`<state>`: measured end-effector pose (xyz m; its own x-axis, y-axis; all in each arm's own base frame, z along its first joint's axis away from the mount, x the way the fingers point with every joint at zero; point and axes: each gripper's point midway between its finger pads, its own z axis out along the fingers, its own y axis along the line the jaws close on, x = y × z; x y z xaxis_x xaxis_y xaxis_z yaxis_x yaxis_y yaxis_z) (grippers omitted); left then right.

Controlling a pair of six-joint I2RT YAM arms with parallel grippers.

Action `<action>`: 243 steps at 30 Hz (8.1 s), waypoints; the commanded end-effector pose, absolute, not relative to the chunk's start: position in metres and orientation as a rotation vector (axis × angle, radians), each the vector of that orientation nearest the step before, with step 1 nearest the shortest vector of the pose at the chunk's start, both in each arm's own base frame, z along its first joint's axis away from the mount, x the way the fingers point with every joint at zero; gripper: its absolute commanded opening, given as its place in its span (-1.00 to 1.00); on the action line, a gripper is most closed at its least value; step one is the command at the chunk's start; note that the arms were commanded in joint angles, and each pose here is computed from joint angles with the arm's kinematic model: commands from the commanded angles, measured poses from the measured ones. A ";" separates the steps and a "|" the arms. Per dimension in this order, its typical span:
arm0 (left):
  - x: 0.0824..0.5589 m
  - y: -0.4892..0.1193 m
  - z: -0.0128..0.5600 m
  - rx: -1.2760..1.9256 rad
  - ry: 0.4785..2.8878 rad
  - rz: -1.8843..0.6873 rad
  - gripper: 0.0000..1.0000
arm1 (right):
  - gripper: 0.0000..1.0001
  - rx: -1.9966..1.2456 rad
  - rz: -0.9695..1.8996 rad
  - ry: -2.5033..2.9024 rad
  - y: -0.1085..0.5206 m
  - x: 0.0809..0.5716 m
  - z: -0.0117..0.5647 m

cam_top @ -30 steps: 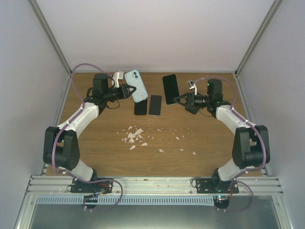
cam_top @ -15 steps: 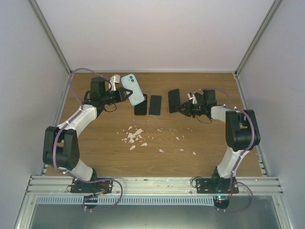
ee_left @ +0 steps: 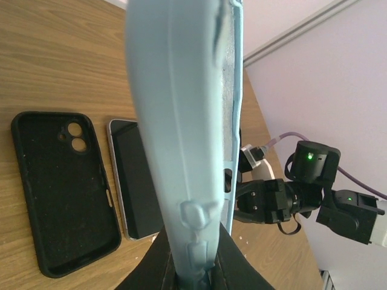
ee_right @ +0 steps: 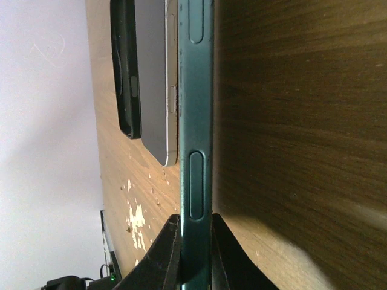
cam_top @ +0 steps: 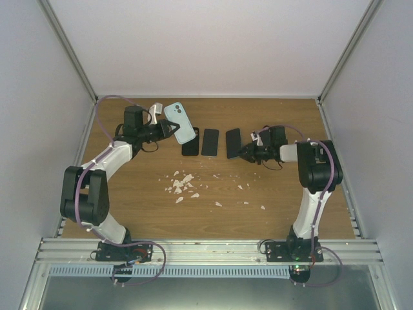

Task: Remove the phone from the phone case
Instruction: Place the phone at the center of the board, then place the phone case at the center of the board, then pick up the phone at the center of the board, then adjust the phone.

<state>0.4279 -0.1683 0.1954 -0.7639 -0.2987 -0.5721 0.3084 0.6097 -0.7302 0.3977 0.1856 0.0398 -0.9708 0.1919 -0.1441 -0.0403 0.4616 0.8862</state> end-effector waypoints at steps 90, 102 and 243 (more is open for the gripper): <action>0.469 -0.109 0.061 0.367 2.600 -1.047 -1.00 | 0.99 -0.308 0.810 2.360 0.160 0.422 0.136; 0.473 -0.117 0.015 0.319 2.738 -0.850 -0.99 | 0.99 -0.222 0.710 2.378 0.130 0.431 0.131; 0.297 -0.342 0.172 1.432 2.054 -1.625 0.32 | 0.01 -1.894 -0.031 1.487 0.210 0.271 0.150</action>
